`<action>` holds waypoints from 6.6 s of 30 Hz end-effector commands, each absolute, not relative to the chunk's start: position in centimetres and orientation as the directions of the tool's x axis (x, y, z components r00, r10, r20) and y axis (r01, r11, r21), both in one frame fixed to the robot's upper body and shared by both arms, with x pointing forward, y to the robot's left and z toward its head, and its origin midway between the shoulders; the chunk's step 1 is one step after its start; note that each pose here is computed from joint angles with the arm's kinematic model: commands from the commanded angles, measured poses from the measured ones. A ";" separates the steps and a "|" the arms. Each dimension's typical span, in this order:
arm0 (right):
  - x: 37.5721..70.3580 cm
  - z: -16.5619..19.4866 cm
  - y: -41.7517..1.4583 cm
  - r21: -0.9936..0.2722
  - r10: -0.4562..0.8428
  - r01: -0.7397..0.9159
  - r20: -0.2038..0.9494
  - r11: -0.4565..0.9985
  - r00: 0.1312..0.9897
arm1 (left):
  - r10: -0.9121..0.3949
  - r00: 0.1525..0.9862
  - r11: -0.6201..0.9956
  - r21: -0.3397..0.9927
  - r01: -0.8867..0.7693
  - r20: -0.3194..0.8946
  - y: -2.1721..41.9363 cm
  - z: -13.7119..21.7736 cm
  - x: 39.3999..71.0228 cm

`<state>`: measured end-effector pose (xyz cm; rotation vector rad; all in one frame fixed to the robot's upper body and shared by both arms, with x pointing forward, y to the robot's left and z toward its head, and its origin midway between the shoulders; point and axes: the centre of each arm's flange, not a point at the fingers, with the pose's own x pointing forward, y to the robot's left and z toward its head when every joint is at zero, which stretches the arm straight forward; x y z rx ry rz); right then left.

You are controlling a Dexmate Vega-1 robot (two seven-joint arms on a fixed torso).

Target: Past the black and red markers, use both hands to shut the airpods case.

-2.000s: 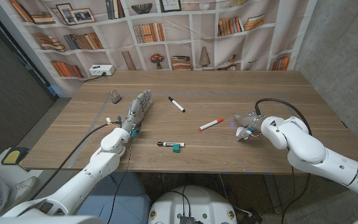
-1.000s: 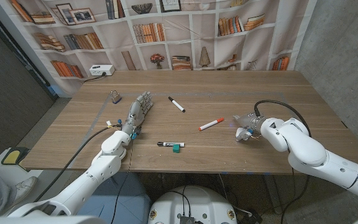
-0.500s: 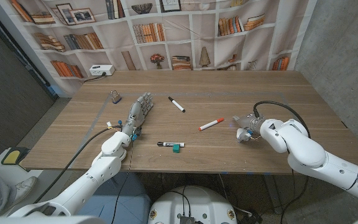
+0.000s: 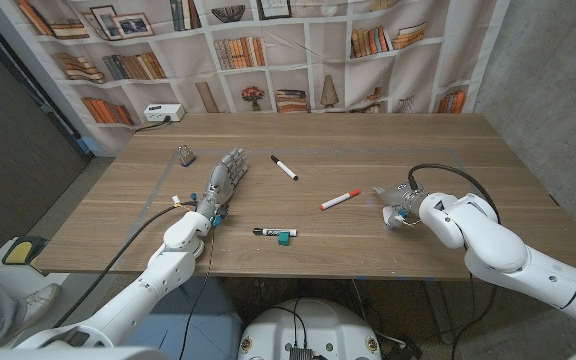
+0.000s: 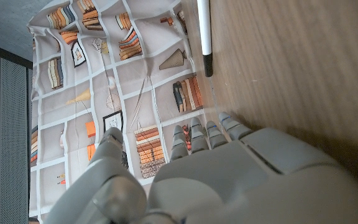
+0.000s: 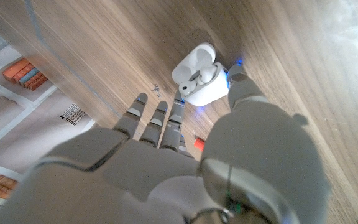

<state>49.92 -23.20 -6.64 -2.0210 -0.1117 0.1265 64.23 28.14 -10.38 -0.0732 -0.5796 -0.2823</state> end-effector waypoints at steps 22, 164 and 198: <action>47.9 -3.7 -22.1 -0.907 0.251 0.197 0.106 -0.372 0.962 | -0.252 0.795 0.961 0.048 0.272 0.551 27.9 -9.7 64.2; 40.6 7.8 -11.4 -0.854 0.668 0.513 0.335 -0.083 0.665 | -0.772 0.421 0.584 0.271 0.765 0.476 12.9 -5.1 59.5; 42.9 7.6 -11.0 -0.831 0.596 0.520 0.318 -0.200 0.737 | -0.775 0.411 0.570 0.251 0.782 0.481 13.1 -5.6 59.4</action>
